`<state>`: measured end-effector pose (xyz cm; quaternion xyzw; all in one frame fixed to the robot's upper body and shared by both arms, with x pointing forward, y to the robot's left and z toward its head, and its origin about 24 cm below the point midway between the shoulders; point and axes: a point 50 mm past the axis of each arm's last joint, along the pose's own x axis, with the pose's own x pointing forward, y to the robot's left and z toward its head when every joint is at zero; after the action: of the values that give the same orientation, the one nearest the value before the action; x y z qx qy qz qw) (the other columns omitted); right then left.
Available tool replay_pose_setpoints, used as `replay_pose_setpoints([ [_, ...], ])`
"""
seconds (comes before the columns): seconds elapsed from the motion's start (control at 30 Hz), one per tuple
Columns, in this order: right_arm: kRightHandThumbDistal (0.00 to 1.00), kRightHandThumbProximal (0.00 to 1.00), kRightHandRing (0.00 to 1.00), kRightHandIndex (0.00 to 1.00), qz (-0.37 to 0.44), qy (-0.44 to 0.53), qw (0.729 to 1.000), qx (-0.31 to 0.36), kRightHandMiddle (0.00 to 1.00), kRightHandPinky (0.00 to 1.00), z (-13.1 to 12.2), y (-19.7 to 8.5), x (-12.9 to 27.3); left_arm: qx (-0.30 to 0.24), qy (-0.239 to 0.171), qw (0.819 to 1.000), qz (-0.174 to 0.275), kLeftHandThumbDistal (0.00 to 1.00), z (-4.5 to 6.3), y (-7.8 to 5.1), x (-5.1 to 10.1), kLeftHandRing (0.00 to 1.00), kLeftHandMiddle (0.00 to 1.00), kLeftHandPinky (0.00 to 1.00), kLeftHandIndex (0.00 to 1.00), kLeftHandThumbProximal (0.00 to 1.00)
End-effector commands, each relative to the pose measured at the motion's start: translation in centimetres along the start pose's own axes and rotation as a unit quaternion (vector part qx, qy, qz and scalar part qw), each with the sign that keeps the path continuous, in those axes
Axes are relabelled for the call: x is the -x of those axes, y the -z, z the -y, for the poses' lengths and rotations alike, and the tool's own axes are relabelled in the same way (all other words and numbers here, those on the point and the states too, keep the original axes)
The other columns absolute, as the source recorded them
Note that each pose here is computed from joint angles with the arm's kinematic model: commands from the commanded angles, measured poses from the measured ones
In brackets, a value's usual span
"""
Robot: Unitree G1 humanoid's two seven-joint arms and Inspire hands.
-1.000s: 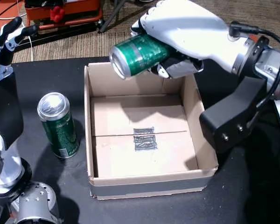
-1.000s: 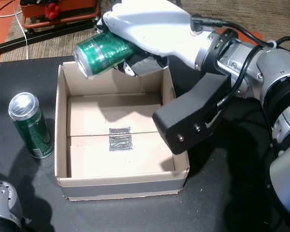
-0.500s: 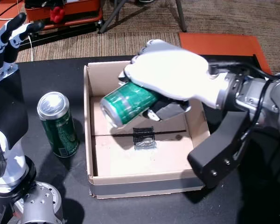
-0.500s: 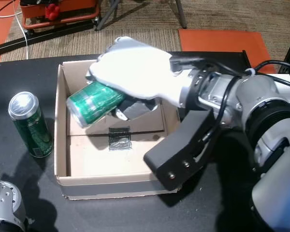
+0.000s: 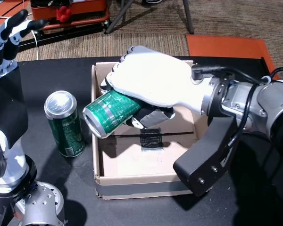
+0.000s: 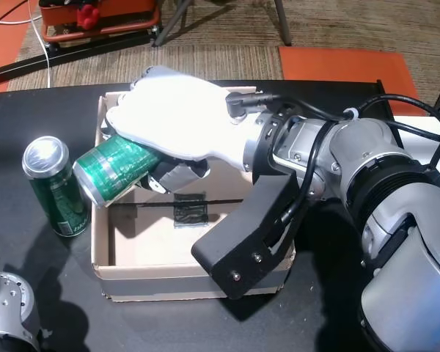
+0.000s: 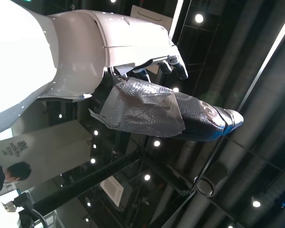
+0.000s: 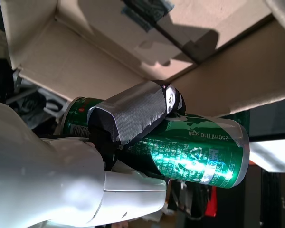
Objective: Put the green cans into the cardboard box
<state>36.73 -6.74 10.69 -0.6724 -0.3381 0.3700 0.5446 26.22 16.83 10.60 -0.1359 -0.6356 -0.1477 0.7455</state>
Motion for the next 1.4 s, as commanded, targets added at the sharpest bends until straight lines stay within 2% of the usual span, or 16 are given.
replay_pose_setpoints([
  [0.0,0.65,0.0,0.3,0.11,-0.008,-0.011,1.0,-0.017,0.17,0.39,-0.3,0.1,0.1,0.019,-0.044,0.999,0.009,0.78,2.3,0.6,0.6,0.95,0.8,0.89,0.69,0.8],
  [0.13,0.69,0.0,0.34,0.16,-0.012,-0.022,0.999,-0.027,0.22,0.39,-0.3,0.4,0.5,0.021,-0.047,0.999,0.01,0.8,2.1,0.5,0.7,0.95,0.8,0.88,0.69,0.8],
  [0.23,0.66,0.0,0.36,0.19,-0.021,-0.031,0.999,-0.031,0.23,0.39,-0.3,0.8,0.9,0.026,-0.048,0.998,0.009,0.78,2.1,0.6,0.8,0.94,0.8,0.88,0.68,0.78],
  [0.37,0.61,0.0,0.38,0.21,-0.032,-0.043,0.998,-0.033,0.25,0.38,-0.2,1.3,1.3,0.033,-0.044,0.998,0.007,0.82,2.0,0.7,0.9,0.94,0.8,0.88,0.69,0.78],
  [0.47,0.64,0.0,0.37,0.19,-0.038,-0.044,0.998,-0.034,0.24,0.38,-0.3,1.5,1.5,0.038,-0.042,0.998,0.004,0.8,1.9,0.7,0.9,0.94,0.81,0.87,0.7,0.77],
  [0.5,0.68,0.0,0.41,0.21,-0.04,-0.04,0.998,-0.039,0.26,0.41,-0.4,1.5,1.6,0.042,-0.042,0.998,0.002,0.81,1.9,0.7,1.0,0.94,0.8,0.87,0.7,0.75],
  [0.53,0.75,0.03,0.47,0.28,-0.043,-0.037,0.997,-0.047,0.36,0.47,-0.4,1.5,1.7,0.043,-0.042,0.998,0.001,0.8,1.9,0.7,1.0,0.94,0.8,0.86,0.7,0.75],
  [0.57,0.77,0.14,0.59,0.41,-0.048,-0.04,0.997,-0.054,0.5,0.57,-0.5,1.6,1.7,0.043,-0.042,0.998,0.001,0.79,1.9,0.7,1.0,0.95,0.81,0.87,0.69,0.76],
  [0.6,0.81,0.19,0.69,0.52,-0.052,-0.046,0.996,-0.058,0.61,0.66,-0.5,1.7,1.8,0.041,-0.041,0.998,0.002,0.79,1.9,0.7,1.0,0.95,0.81,0.87,0.69,0.76],
  [0.67,0.98,0.34,0.94,0.76,-0.064,-0.071,0.994,-0.056,0.89,0.86,-0.6,2.0,1.8,0.037,-0.041,0.998,0.001,0.8,1.9,0.7,1.0,0.94,0.8,0.87,0.69,0.77],
  [0.7,1.0,0.38,0.99,0.85,-0.071,-0.084,0.992,-0.055,0.98,0.93,-0.6,2.1,1.7,0.038,-0.041,0.998,0.001,0.8,1.9,0.7,1.0,0.94,0.81,0.87,0.69,0.76],
  [0.77,1.0,0.41,1.0,0.98,-0.084,-0.109,0.989,-0.051,1.0,0.99,-0.6,2.4,1.6,0.042,-0.041,0.998,0.005,0.78,1.9,0.8,0.9,0.94,0.81,0.88,0.69,0.77],
  [0.8,1.0,0.42,1.0,1.0,-0.087,-0.117,0.988,-0.05,1.0,1.0,-0.6,2.4,1.6,0.04,-0.042,0.998,0.007,0.8,1.9,0.8,0.9,0.94,0.8,0.88,0.69,0.78],
  [0.97,1.0,0.44,1.0,1.0,-0.093,-0.133,0.986,-0.045,1.0,1.0,-0.6,2.6,1.6,0.036,-0.044,0.998,0.005,0.83,1.9,0.8,0.9,0.94,0.81,0.88,0.69,0.78],
  [1.37,1.0,0.43,1.0,1.0,-0.095,-0.131,0.986,-0.045,1.0,1.0,-0.6,2.5,1.5,0.036,-0.043,0.998,0.002,0.78,1.8,0.7,1.0,0.95,0.8,0.87,0.7,0.75],
])
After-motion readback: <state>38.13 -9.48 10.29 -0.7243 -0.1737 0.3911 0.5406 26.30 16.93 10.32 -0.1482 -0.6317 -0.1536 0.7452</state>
